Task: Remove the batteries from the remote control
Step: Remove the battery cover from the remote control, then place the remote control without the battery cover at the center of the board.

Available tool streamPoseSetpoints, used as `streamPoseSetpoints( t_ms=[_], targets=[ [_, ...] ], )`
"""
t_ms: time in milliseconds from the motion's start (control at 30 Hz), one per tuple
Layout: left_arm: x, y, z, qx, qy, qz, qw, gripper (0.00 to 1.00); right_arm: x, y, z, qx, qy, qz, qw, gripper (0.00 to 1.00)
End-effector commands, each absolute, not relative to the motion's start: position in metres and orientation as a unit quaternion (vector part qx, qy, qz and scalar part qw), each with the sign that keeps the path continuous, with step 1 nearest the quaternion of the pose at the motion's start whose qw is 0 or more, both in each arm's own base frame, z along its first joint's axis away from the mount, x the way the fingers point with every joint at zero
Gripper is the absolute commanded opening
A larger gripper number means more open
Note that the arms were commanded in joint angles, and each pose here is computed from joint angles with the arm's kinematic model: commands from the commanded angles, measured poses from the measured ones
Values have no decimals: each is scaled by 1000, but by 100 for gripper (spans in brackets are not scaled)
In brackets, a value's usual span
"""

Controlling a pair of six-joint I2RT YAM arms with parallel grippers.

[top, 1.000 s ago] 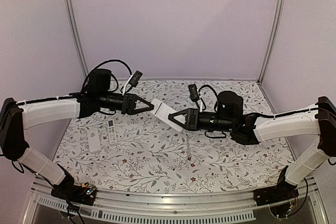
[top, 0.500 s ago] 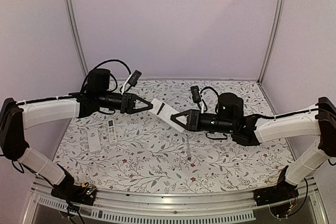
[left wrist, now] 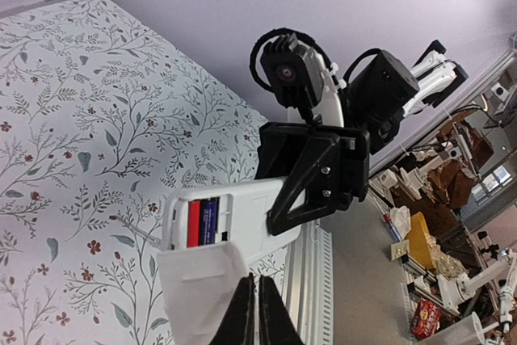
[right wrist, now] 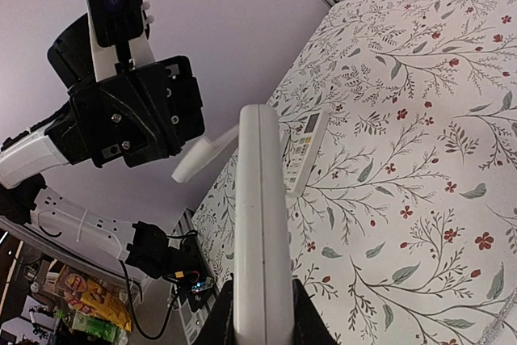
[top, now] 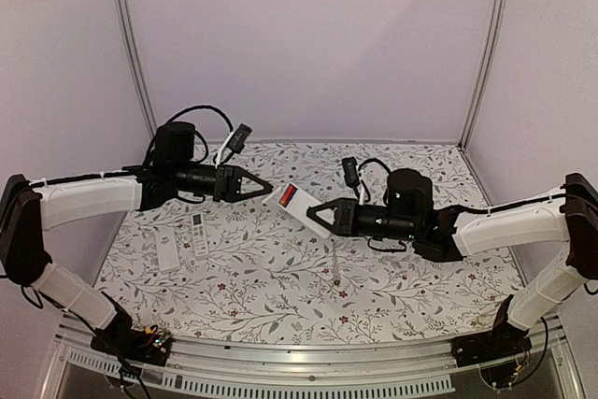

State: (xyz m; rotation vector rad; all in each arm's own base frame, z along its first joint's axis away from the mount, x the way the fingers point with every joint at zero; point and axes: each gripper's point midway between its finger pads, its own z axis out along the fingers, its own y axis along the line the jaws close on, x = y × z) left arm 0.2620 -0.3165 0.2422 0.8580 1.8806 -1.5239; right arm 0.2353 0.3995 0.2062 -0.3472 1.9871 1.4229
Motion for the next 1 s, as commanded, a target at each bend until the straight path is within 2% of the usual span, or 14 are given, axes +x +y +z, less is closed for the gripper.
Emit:
streamPoseSetpoints(
  t_ms=[0, 300, 500, 733, 967],
  targets=[
    [264, -315, 236, 317, 703, -573, 277, 2, 236, 395, 217, -126, 752, 550, 341, 0],
    [269, -312, 236, 308, 712, -561, 290, 2, 239, 390, 213, -116, 756, 543, 346, 0],
    [293, -293, 239, 269, 744, -504, 347, 13, 244, 380, 205, -101, 772, 522, 349, 0],
    [338, -232, 254, 182, 776, -434, 420, 39, 261, 358, 185, -70, 808, 469, 350, 0],
    [360, -165, 275, 121, 799, -329, 489, 82, 284, 314, 165, -15, 834, 428, 347, 0]
  ],
)
